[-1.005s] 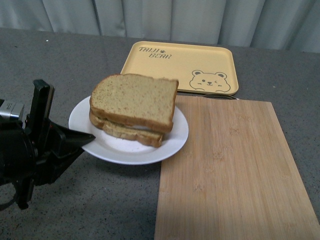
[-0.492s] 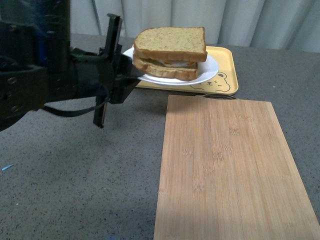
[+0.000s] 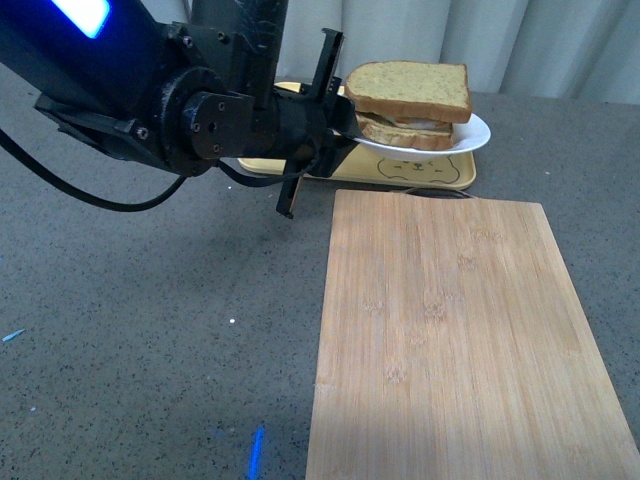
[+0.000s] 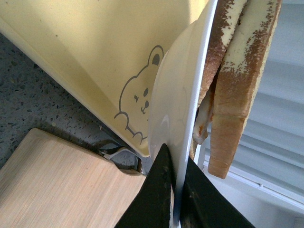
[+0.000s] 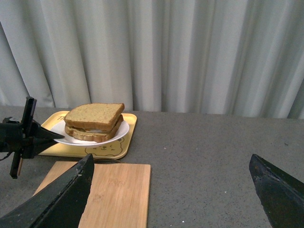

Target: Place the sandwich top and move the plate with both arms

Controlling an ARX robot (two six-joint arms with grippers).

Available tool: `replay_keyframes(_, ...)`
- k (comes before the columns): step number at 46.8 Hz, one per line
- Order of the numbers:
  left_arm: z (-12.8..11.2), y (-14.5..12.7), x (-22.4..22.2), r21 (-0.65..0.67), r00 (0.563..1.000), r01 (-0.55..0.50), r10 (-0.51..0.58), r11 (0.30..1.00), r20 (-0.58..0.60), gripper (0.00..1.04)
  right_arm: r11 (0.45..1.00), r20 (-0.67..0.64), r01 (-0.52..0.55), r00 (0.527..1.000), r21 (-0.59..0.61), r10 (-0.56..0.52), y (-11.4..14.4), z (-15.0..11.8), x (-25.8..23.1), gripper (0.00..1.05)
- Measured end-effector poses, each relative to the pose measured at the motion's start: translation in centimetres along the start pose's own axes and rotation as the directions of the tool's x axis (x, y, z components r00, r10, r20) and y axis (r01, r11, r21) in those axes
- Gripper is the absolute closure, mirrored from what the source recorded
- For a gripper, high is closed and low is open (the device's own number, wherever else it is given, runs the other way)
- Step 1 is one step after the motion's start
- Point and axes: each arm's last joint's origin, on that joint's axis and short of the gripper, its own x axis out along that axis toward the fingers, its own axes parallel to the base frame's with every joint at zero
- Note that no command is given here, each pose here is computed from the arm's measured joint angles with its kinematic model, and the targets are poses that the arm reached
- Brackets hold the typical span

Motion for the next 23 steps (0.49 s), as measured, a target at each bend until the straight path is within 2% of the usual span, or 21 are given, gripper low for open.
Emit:
replay_keyframes(18, 0.8, -0.4, 2.7, -0.002, 0.997, -0.070, 0.070, 0.998, 0.027, 1.01, 1.000, 0.000, 0.000, 1.000, 0.000, 0.000, 0.0, 0.0, 0.0, 0.09)
replay_keyframes(20, 0.8, -0.6, 2.7, 0.009, 0.996, -0.074, 0.074, 0.997, 0.040, 0.97, 1.000, 0.000, 0.000, 1.000, 0.000, 0.000, 0.0, 0.0, 0.0, 0.09)
replay_keyframes(23, 0.9, -0.7, 2.7, 0.011, 0.997, -0.061, 0.060, 0.998, 0.047, 0.82, 1.000, 0.000, 0.000, 1.000, 0.000, 0.000, 0.0, 0.0, 0.0, 0.09)
